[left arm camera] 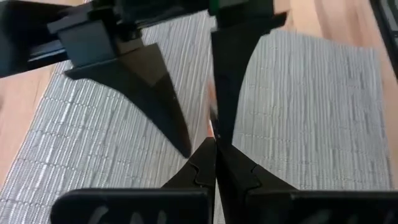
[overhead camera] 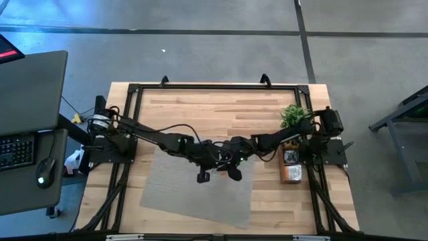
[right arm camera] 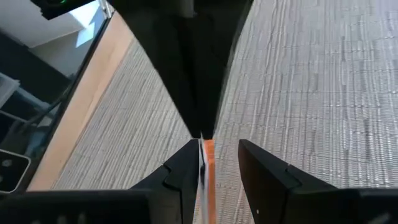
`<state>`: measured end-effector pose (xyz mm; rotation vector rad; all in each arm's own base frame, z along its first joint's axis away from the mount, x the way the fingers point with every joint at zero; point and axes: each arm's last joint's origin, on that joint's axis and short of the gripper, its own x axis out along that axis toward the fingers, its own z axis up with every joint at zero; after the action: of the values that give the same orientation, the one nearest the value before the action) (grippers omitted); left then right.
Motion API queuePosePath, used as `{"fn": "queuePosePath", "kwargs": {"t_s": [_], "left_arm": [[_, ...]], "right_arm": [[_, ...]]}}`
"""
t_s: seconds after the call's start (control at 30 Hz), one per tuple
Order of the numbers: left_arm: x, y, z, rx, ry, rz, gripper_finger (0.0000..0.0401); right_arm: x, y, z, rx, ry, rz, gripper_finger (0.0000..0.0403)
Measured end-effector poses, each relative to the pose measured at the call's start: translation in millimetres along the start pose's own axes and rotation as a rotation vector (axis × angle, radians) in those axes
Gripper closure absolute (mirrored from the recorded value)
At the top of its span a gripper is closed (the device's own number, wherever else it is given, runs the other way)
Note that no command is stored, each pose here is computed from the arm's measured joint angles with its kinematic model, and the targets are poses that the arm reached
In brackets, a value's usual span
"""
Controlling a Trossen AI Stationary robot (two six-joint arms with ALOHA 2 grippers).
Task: Pick & Place Tea
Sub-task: Put the white tea bag into the bottom section of the wooden organizer
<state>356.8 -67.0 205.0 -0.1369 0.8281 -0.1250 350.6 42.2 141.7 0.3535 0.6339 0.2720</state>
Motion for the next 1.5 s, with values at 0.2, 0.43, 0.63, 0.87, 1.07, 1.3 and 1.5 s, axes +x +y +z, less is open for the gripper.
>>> {"fn": "queuePosePath", "kwargs": {"t_s": [0.2, 0.43, 0.63, 0.87, 1.07, 1.3, 1.5], "left_arm": [[0, 0, 0, 0.001, 0.005, 0.006, 0.0400], [1, 2, -5, -0.001, 0.053, 0.044, 0.0379], [2, 5, -8, -0.025, 0.068, 0.141, 0.0305], [-27, 7, -5, -0.079, 0.050, 0.253, 0.0260], [-80, 6, 1, -0.127, -0.018, 0.328, 0.0271], [-128, 5, 12, -0.110, -0.234, 0.393, 0.0293], [-121, 5, 23, -0.075, -0.374, 0.411, 0.0295]], "right_arm": [[0, 1, 0, -0.018, 0.006, 0.015, 0.0347], [0, 1, 0, -0.056, 0.006, 0.016, 0.0381], [-1, -1, -3, 0.010, 0.026, -0.045, 0.0397], [-47, 7, 15, -0.027, 0.028, -0.343, 0.0398], [-125, 39, 41, -0.098, -0.211, -0.574, 0.0399], [-158, 46, -4, -0.184, -0.841, -0.572, 0.0400], [-155, 20, -37, -0.092, -1.104, -0.356, 0.0401]]}}
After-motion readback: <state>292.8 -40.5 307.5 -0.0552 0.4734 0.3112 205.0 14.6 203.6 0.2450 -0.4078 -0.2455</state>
